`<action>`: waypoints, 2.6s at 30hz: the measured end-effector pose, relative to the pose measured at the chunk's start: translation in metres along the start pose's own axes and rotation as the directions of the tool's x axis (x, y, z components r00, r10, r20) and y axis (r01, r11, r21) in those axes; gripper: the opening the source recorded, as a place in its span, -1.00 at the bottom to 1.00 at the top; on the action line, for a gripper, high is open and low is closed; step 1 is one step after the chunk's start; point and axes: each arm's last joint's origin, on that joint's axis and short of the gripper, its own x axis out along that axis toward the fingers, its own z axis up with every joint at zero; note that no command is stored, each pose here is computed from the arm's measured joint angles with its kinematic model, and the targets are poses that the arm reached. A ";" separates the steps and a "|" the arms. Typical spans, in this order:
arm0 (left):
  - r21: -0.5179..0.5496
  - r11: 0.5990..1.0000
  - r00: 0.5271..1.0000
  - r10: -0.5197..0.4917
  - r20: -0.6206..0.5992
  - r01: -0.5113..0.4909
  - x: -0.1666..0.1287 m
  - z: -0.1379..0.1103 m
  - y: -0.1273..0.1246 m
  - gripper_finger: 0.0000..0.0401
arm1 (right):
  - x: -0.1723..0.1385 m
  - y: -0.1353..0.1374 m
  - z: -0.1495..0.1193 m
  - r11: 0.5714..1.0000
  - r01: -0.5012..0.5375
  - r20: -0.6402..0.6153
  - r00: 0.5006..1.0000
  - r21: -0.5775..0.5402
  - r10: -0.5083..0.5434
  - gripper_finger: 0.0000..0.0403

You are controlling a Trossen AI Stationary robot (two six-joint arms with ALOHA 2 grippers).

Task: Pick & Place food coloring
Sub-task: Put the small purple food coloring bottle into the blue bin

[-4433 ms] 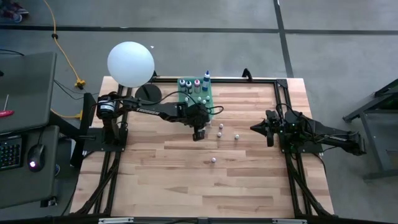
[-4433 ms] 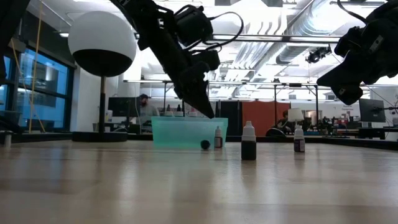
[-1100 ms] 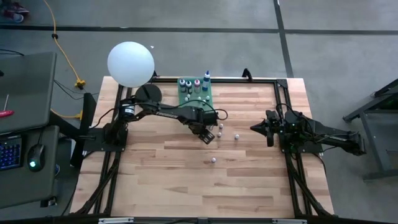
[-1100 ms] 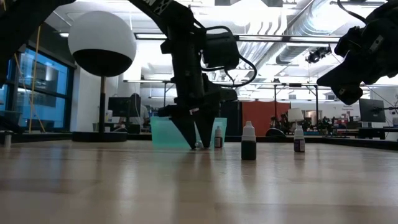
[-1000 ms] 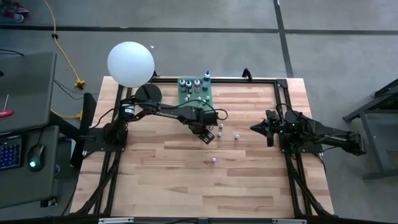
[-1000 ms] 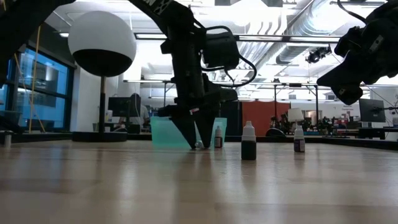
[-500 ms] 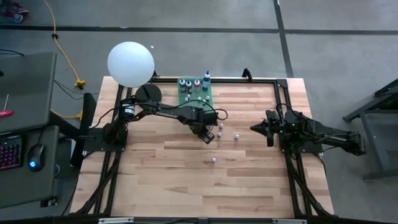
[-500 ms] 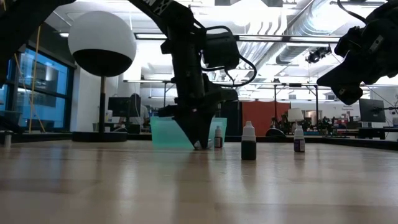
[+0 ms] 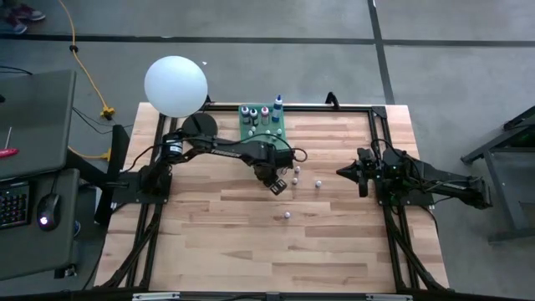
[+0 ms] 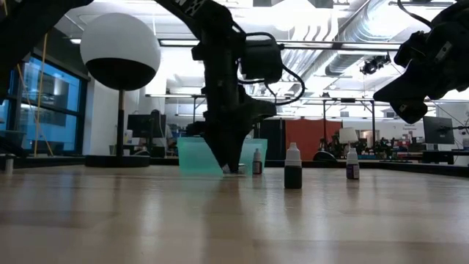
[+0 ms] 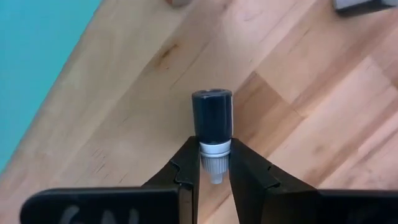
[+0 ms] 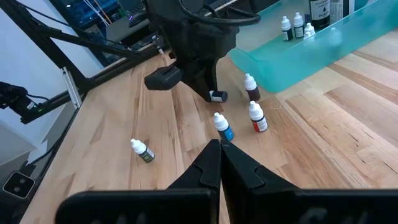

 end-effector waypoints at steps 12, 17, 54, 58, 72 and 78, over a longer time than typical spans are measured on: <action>0.195 0.980 0.995 -0.026 -0.098 0.045 -0.074 0.009 -0.020 -0.74 | 0.000 0.000 0.000 1.000 0.000 0.000 1.000 -0.001 0.000 -1.00; 0.274 0.955 0.976 -0.054 -0.211 0.112 -0.108 0.002 -0.021 -0.74 | 0.000 0.000 0.000 1.000 0.000 0.000 1.000 0.000 0.000 -1.00; 0.535 0.843 0.993 0.102 -0.052 -0.059 -0.139 0.009 -0.016 -0.74 | 0.000 0.000 0.000 1.000 0.000 0.000 1.000 -0.001 0.000 -1.00; 0.515 0.854 0.985 0.143 -0.095 -0.074 -0.140 0.011 -0.003 -0.75 | 0.000 0.000 0.000 1.000 0.000 0.000 1.000 -0.001 0.000 -1.00; 0.312 0.950 0.990 0.057 -0.130 -0.014 -0.146 0.048 0.065 -0.75 | 0.000 0.000 0.000 1.000 0.000 0.000 1.000 -0.001 0.000 -1.00; 0.128 0.985 0.986 -0.097 -0.135 0.115 -0.147 0.058 0.078 -0.75 | 0.000 0.000 0.000 1.000 0.000 0.000 1.000 -0.001 0.000 -1.00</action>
